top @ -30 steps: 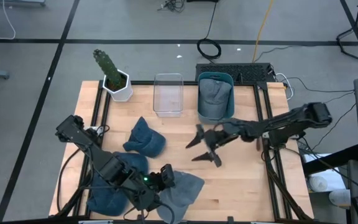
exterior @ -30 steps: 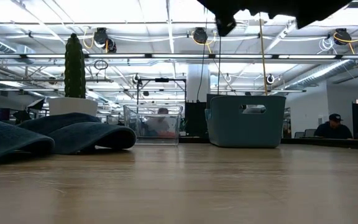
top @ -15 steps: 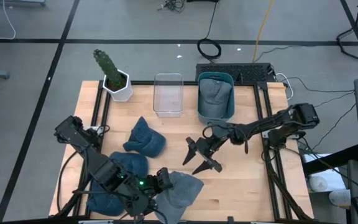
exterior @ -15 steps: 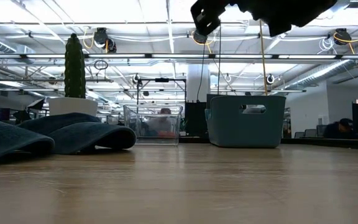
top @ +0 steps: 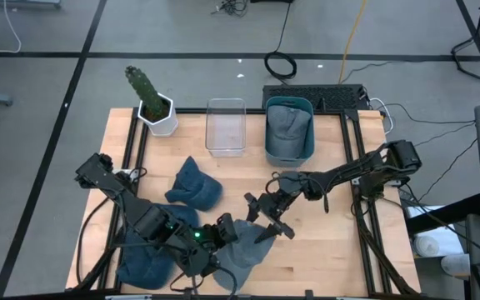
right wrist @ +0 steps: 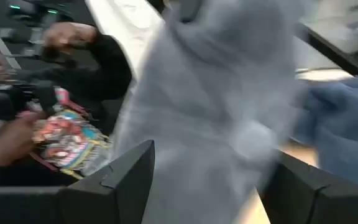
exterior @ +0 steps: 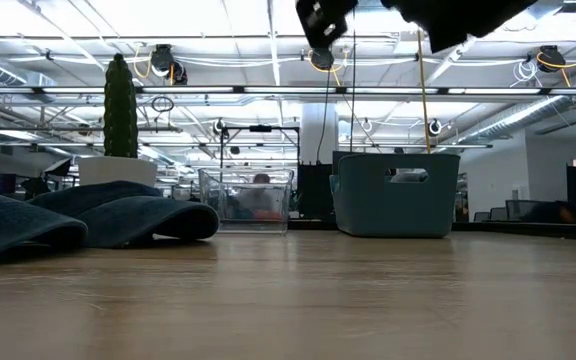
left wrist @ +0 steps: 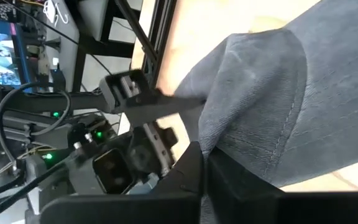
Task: Pick & Place hat
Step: Put the gray cap into the blue bin
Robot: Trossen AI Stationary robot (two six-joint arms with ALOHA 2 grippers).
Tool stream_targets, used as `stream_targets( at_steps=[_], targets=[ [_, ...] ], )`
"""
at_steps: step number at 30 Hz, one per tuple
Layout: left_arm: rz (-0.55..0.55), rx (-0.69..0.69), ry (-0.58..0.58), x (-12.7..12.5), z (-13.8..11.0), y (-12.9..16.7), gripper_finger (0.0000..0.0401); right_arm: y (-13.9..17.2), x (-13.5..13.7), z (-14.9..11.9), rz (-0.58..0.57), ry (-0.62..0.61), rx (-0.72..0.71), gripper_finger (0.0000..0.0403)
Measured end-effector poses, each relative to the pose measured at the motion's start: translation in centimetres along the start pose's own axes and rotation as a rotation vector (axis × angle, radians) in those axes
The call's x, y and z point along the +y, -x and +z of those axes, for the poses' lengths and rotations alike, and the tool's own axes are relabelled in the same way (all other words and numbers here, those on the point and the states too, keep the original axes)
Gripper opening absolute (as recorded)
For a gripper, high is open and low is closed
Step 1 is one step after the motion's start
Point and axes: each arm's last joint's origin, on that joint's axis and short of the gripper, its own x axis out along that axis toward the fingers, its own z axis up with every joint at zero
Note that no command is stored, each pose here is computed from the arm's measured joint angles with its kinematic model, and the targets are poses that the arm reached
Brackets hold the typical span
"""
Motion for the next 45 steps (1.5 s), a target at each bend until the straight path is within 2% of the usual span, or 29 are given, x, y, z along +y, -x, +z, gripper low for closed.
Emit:
stream_targets(
  at_steps=[10, 17, 24, 33, 39, 45],
  targets=[
    [-0.002, 0.021, 0.015, 0.8, -1.0, -0.7, 0.0011, -1.2, -0.1, 0.1, 0.138, 0.004, 0.033, 0.0242],
    [-0.041, 0.014, 0.041, 0.8, -1.3, -0.9, 0.0008, -1.4, 1.7, 0.7, 0.259, 0.003, 0.042, 0.0242],
    [-0.043, 0.016, 0.057, 0.8, -1.4, -1.0, 0.0005, -1.6, 3.6, 1.3, 0.299, 0.031, 0.032, 0.0242],
    [-0.041, 0.028, 0.097, 1.1, -1.8, -1.2, 0.0005, -2.3, 4.5, 1.6, 0.169, 0.038, -0.019, 0.0242],
    [-0.068, 0.027, 0.099, 1.2, -2.2, -1.4, 0.0013, -2.8, 4.8, 2.0, -0.008, 0.068, -0.093, 0.0242],
    [-0.09, 0.047, 0.118, 1.1, -2.5, -1.5, 0.0006, -2.9, 5.1, 2.1, -0.013, 0.077, -0.115, 0.0241]
  ],
)
